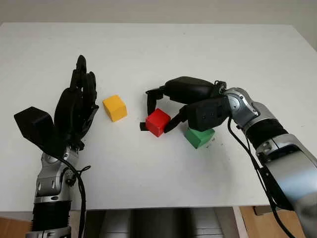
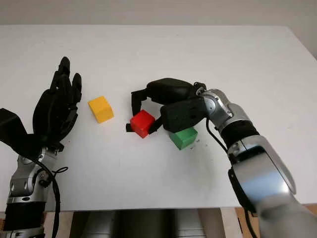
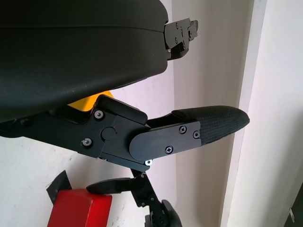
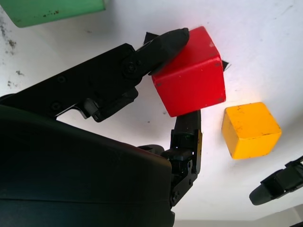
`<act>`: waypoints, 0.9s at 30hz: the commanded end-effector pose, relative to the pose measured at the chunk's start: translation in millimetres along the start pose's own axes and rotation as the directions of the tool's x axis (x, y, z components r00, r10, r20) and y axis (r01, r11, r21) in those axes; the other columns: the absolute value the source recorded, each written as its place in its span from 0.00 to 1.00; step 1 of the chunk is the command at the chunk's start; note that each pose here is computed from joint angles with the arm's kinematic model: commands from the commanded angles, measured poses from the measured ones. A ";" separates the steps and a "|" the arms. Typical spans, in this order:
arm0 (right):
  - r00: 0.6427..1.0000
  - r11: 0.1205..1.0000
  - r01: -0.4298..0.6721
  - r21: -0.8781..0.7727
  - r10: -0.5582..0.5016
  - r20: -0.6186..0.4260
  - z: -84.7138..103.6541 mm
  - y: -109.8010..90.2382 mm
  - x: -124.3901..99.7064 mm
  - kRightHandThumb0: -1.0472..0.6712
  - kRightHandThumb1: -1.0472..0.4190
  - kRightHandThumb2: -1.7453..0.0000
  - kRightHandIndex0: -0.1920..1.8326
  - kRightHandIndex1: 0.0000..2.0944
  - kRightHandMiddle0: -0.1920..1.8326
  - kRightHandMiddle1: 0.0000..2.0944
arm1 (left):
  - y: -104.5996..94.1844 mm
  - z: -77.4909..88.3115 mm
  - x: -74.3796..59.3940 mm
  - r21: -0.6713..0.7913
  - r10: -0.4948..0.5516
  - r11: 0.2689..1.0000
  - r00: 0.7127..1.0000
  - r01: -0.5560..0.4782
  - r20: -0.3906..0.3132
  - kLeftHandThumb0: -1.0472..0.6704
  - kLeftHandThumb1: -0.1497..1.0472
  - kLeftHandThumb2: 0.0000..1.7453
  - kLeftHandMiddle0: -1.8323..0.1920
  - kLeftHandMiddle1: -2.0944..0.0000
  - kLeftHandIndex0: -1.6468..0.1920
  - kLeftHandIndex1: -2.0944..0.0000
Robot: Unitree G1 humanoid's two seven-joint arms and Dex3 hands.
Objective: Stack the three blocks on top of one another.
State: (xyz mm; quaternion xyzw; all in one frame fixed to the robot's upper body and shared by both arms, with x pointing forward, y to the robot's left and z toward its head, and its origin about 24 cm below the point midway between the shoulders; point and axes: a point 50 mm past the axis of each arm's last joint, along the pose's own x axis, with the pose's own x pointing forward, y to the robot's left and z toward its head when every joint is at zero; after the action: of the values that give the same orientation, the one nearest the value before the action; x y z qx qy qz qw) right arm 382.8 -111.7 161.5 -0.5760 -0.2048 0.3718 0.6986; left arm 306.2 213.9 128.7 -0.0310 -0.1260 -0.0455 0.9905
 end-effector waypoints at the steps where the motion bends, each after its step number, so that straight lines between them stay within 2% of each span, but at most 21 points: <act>1: 1.000 1.000 0.007 -0.030 -0.007 -0.010 -2.9 1.3 -3.5 0.35 0.10 0.97 0.25 0.02 0.32 0.65 | 0.6 3.3 -0.2 0.014 -0.003 1.000 1.000 0.003 0.011 0.15 1.00 0.37 1.00 1.00 1.00 1.00; 3: 1.000 0.999 0.022 -0.047 -0.023 -0.013 -3.0 1.0 -3.5 0.34 0.11 0.97 0.24 0.02 0.28 0.63 | 1.0 3.5 -0.1 0.013 -0.002 1.000 1.000 0.002 0.008 0.15 1.00 0.37 1.00 1.00 1.00 1.00; 7: 0.998 0.996 0.056 -0.064 -0.057 -0.007 -3.4 0.4 -4.3 0.32 0.14 0.97 0.21 0.01 0.22 0.48 | 1.5 3.9 -0.1 0.014 -0.007 1.000 1.000 0.007 0.008 0.15 1.00 0.37 1.00 1.00 1.00 1.00; 9: 0.998 0.996 0.064 -0.062 -0.064 -0.007 -3.7 -1.2 -4.8 0.31 0.14 0.97 0.17 0.01 0.21 0.35 | 1.5 4.1 0.3 0.016 -0.005 1.000 1.000 0.005 0.009 0.15 1.00 0.37 1.00 1.00 1.00 1.00; 10: 0.998 0.996 0.067 -0.067 -0.067 -0.006 -3.4 -2.3 -5.1 0.30 0.14 0.97 0.15 0.01 0.22 0.25 | 1.5 4.1 0.6 0.016 -0.005 1.000 1.000 0.005 0.011 0.15 1.00 0.37 1.00 1.00 1.00 1.00; 12: 0.997 0.994 0.073 -0.076 -0.074 -0.002 -2.9 -3.2 -5.3 0.29 0.14 0.97 0.13 0.02 0.24 0.17 | 1.3 4.0 1.0 0.015 -0.005 1.000 1.000 0.005 0.013 0.15 1.00 0.37 1.00 1.00 1.00 1.00; 18: 0.997 0.992 0.074 -0.101 -0.074 0.009 -1.8 -2.7 -5.6 0.24 0.13 0.97 0.10 0.01 0.20 0.09 | 0.7 4.5 1.1 0.014 -0.007 1.000 1.000 0.007 0.006 0.15 1.00 0.36 1.00 1.00 1.00 1.00; 23: 0.999 0.999 0.023 -0.023 -0.023 0.026 -0.7 -15.1 -9.9 0.16 0.13 0.97 0.01 0.00 0.04 0.01 | 3.3 6.6 -1.4 0.027 -0.020 0.999 1.000 0.020 0.005 0.14 1.00 0.35 1.00 1.00 1.00 1.00; 27: 0.997 0.999 0.022 0.050 -0.025 0.068 1.8 -26.1 -17.0 0.11 0.14 0.97 0.00 0.00 0.00 0.00 | 4.1 9.8 -4.2 0.048 -0.008 0.999 1.000 0.008 0.013 0.14 1.00 0.32 1.00 1.00 1.00 1.00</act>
State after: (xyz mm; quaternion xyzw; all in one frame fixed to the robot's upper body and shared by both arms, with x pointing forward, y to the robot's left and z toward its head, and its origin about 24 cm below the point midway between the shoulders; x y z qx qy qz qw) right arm 379.2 -120.8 180.2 -0.5512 -0.2145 0.3935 0.7037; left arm 304.1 216.4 135.5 -0.0165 -0.1305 -0.0507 0.9900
